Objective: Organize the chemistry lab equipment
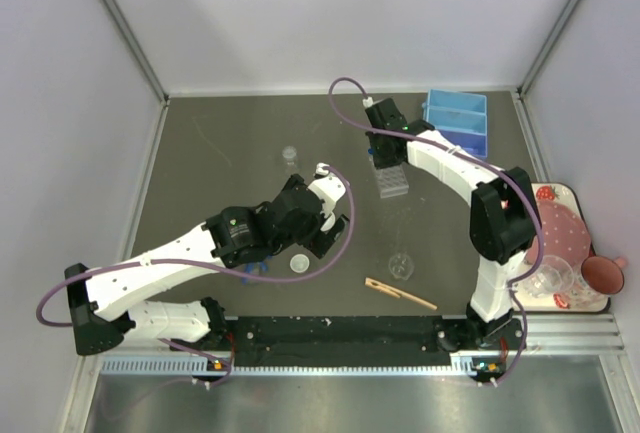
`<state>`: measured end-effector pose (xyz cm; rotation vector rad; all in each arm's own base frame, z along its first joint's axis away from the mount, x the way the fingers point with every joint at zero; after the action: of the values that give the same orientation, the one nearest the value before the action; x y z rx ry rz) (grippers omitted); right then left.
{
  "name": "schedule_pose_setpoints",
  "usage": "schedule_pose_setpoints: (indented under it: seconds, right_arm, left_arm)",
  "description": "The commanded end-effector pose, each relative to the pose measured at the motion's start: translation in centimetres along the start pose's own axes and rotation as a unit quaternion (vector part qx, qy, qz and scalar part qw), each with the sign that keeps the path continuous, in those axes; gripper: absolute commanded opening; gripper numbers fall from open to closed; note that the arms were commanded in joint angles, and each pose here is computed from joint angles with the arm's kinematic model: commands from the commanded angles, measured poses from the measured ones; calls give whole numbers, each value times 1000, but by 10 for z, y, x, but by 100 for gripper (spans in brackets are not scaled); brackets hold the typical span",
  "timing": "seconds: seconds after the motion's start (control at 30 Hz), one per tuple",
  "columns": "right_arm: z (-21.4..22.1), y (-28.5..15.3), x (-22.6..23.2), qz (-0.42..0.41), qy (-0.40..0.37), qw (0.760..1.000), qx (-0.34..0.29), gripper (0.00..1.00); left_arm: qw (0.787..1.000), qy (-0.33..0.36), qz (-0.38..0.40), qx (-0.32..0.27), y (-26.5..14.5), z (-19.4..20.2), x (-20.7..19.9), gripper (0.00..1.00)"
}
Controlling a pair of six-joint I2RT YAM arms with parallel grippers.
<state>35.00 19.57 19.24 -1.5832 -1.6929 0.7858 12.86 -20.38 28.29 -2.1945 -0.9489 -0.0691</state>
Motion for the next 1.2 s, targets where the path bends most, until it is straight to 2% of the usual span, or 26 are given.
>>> schedule_pose_setpoints:
  seconds: [0.0, 0.57, 0.87, 1.17]
  right_arm:
    - [8, -8, -3, 12, -10, 1000, 11, 0]
    - [12, 5, 0, 12, -13, 999, 28, 0]
    - [13, 6, 1, 9, -11, 999, 31, 27]
    - [7, -3, 2, 0, -4, 1000, 19, 40]
  left_arm:
    - [1000, -16, -7, -19, 3, -6, 1, 99]
    - [1000, -15, -4, -17, 3, -7, 0, 99]
    - [1000, -16, -3, -16, 4, -6, 0, 99]
    - [1000, -15, -2, -10, 7, -6, 0, 99]
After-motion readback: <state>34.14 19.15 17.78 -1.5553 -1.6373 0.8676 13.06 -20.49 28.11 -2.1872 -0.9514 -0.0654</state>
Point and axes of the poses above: each gripper's point midway between its finger pads, its own y axis out along the fingers, its own x axis along the line the jaws close on, z = x × y, the point moved 10 cm from there along -y, back along the fingers, and after that the axes turned 13 degrees about y, right-handed, at the moved point
